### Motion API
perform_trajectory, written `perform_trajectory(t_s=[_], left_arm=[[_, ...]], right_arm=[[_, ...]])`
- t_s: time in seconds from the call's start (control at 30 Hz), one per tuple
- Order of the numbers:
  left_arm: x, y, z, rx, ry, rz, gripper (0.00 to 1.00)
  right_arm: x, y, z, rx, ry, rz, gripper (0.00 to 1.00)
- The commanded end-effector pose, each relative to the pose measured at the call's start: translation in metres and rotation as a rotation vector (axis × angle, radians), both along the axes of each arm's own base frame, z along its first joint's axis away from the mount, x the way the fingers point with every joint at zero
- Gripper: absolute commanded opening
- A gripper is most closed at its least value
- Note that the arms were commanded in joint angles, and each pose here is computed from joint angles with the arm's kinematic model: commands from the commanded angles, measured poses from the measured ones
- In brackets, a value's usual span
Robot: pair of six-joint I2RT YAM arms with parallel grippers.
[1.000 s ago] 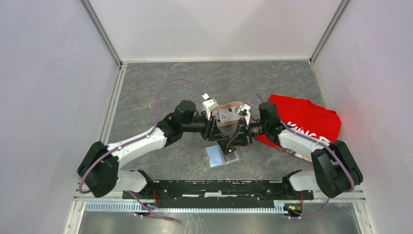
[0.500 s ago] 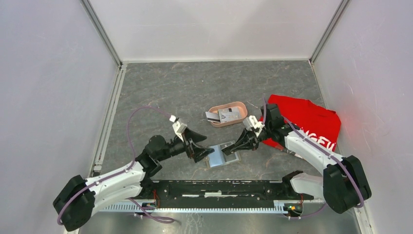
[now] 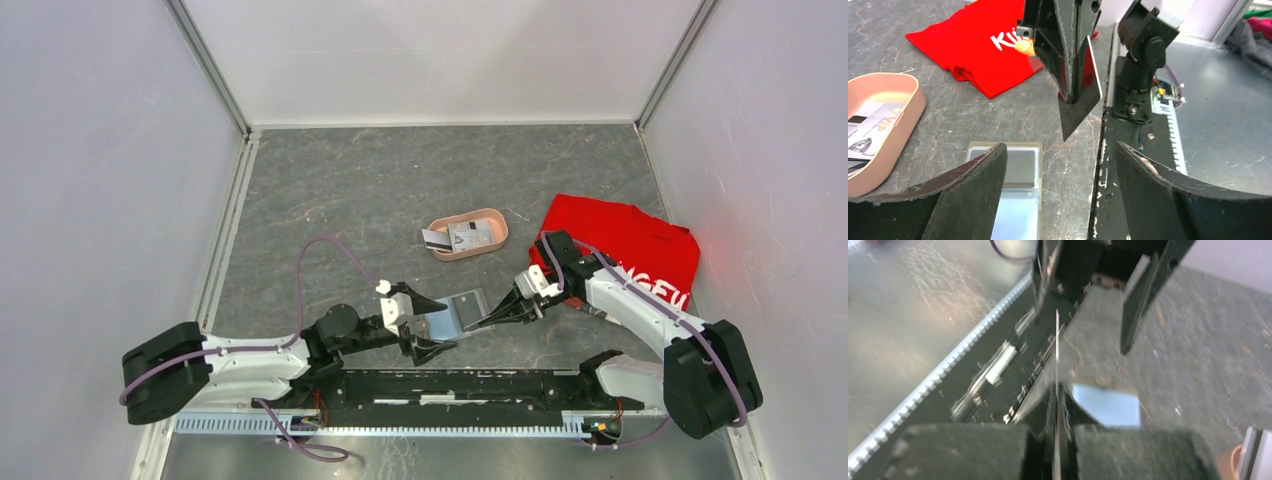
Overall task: Put the credit cards into the card holder
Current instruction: Pick up the credit card from the storage box.
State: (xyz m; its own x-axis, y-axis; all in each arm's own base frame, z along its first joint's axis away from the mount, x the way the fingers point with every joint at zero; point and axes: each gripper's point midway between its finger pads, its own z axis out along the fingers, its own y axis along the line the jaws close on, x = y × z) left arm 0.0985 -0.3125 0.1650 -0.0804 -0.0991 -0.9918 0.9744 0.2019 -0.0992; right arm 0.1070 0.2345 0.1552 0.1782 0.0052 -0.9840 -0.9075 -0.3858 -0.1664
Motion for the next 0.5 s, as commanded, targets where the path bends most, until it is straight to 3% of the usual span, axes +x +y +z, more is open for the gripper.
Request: perform_trajectory(t_s=[0.0, 0.1, 0.23, 0.47], left_arm=[[0.017, -0.011, 0.027, -0.041, -0.187, 0.076, 0.83], [0.019, -0.015, 0.031, -0.061, -0.200, 0.087, 0.74], [0.024, -0.021, 0.032, -0.080, -0.168, 0.102, 0.60], [0.018, -0.018, 0.036, -0.173, -0.106, 0.087, 0.61]], right_arm=[[0.000, 0.002, 0.013, 0.096, -0.125, 0.018, 0.00], [0.003, 0.003, 0.014, 0.081, -0.085, 0.015, 0.00], [0.012, 0.007, 0.020, 0.011, 0.082, 0.008, 0.00], [0.035, 0.016, 0.036, -0.078, 0.277, -0.010, 0.00]])
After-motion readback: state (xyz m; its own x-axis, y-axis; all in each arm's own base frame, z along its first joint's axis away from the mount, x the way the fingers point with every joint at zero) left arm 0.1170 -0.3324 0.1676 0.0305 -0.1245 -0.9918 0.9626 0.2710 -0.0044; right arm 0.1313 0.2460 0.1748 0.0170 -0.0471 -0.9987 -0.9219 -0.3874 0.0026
